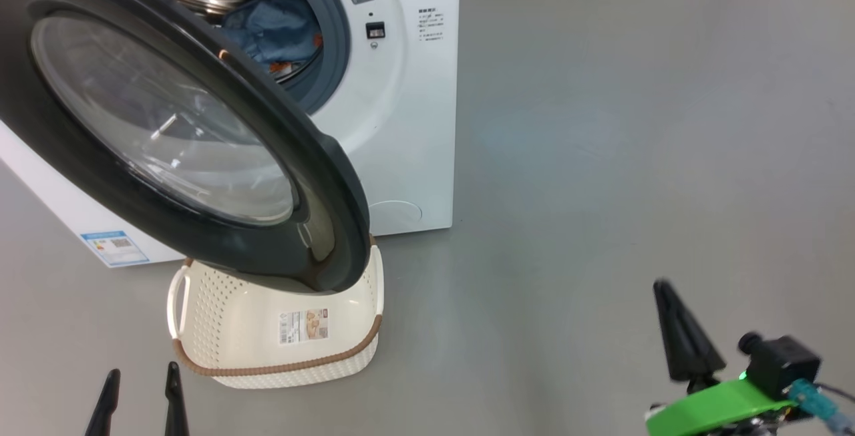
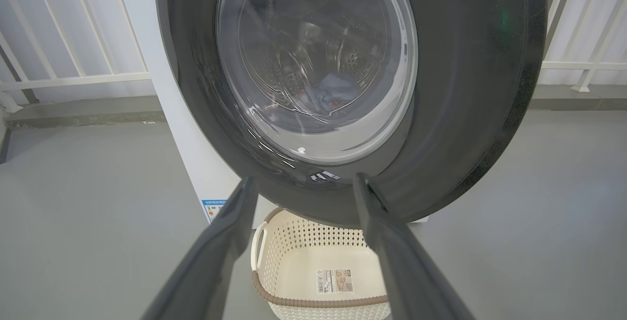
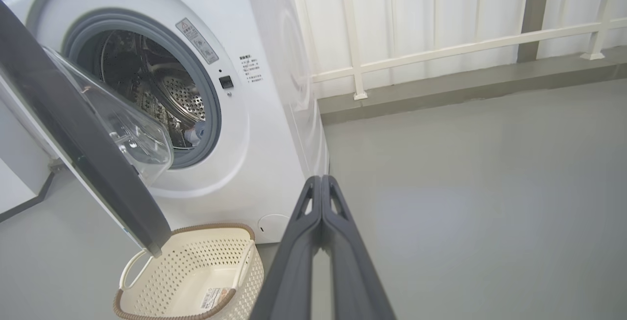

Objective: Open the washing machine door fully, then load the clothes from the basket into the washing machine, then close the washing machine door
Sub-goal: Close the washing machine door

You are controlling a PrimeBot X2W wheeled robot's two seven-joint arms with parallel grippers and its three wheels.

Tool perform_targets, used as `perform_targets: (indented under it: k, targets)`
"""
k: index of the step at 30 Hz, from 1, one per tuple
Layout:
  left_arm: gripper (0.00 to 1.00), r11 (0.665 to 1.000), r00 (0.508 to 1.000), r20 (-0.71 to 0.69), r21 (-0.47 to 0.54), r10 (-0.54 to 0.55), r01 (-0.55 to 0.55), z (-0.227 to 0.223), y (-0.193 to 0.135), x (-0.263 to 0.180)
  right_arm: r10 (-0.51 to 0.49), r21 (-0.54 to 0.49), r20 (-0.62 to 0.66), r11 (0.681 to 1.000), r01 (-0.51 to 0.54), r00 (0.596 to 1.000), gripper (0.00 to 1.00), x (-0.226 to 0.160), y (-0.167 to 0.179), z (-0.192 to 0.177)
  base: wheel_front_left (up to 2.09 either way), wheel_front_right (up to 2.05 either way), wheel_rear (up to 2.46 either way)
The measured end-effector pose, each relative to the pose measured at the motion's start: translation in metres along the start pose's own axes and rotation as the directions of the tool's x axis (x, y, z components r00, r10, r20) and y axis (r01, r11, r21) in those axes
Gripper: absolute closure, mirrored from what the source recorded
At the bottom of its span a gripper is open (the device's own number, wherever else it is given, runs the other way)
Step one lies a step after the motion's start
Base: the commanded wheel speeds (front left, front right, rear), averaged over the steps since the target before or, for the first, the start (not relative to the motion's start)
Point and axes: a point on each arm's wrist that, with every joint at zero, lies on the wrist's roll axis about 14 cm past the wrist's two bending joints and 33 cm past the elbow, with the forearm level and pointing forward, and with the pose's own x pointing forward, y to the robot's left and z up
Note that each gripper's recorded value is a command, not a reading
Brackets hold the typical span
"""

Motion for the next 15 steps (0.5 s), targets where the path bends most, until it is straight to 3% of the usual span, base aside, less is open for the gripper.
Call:
perform_targets:
  k: [4, 7, 10, 15]
  targets:
    - [0.0, 1.0, 1.0, -0.007, -0.007, 0.003, -0.003, -0.002, 0.0, -0.001, 0.055, 0.013, 0.146, 0.998, -0.057, 0.988, 1.0, 0.012, 0.018, 0.046, 0.0, 0.0, 0.0]
    - [0.0, 1.0, 1.0, -0.009, -0.01, 0.004, -0.005, -0.003, 0.0, -0.002, 0.135, 0.004, 0.265, 0.99, -0.141, 0.955, 1.0, 0.018, 0.045, 0.084, 0.0, 0.0, 0.0]
    - [0.0, 1.0, 1.0, -0.006, -0.024, 0.011, -0.011, -0.002, 0.001, -0.002, 0.247, -0.027, 0.357, 0.967, -0.255, 0.901, 1.0, 0.018, 0.083, 0.115, 0.0, 0.0, 0.0]
    - [0.0, 0.999, 1.0, 0.0, -0.036, 0.025, -0.025, 0.0, 0.004, -0.006, 0.431, -0.11, 0.438, 0.897, -0.428, 0.789, 1.0, 0.011, 0.138, 0.145, 0.0, 0.0, 0.0]
